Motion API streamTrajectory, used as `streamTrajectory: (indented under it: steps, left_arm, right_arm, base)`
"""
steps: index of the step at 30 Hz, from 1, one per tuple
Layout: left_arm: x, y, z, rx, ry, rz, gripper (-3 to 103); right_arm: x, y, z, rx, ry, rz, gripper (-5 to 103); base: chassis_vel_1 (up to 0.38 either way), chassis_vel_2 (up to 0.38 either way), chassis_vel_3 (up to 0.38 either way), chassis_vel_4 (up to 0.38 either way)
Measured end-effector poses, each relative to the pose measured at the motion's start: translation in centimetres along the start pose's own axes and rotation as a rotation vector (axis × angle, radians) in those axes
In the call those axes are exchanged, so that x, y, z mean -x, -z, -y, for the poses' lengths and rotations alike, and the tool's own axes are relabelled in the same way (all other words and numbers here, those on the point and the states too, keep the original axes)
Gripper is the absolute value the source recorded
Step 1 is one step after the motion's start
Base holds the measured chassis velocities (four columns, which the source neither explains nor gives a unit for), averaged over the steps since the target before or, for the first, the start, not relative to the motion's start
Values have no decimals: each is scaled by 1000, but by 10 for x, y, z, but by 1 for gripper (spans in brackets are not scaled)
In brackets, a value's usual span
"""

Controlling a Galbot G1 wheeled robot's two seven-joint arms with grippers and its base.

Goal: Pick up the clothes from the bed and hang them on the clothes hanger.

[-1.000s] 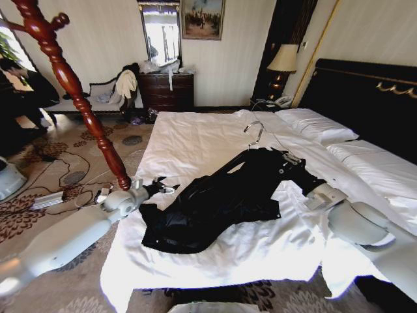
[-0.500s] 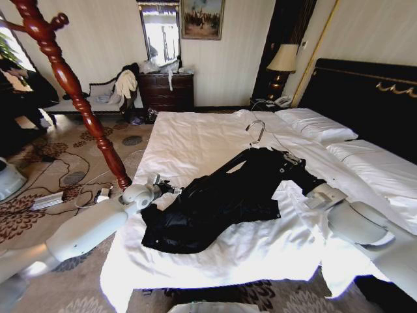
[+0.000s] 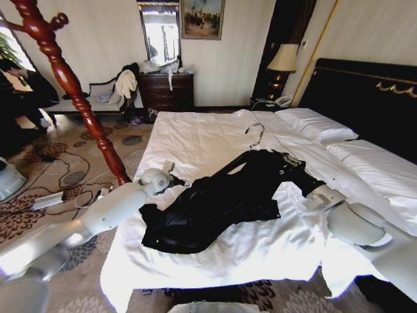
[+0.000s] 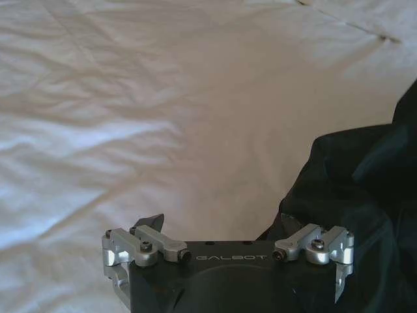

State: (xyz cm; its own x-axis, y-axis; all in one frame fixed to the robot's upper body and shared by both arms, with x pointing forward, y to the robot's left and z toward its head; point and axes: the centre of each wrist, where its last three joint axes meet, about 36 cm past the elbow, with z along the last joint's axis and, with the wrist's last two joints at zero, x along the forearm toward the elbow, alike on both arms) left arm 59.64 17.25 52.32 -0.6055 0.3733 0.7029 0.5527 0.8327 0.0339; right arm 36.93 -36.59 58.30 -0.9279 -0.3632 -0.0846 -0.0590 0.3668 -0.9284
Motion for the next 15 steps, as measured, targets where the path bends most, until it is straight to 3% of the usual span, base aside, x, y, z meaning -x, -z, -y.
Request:
streamTrajectory:
  steps: [4, 11, 15]
  left_arm:
    - [2, -6, -7, 31, 16, -15, 100]
    - [5, -17, -5, 35, -2, -30, 99]
    - [8, -24, -9, 28, 33, -27, 98]
  right_arm:
    - [0, 0, 1, 2, -8, -5, 19]
    - [0, -3, 1, 2, -11, -14, 19]
    - [1, -4, 1, -2, -10, -14, 19]
  base:
    - [0, 0, 0, 0]
    - [0, 0, 0, 0]
    - [0, 0, 0, 0]
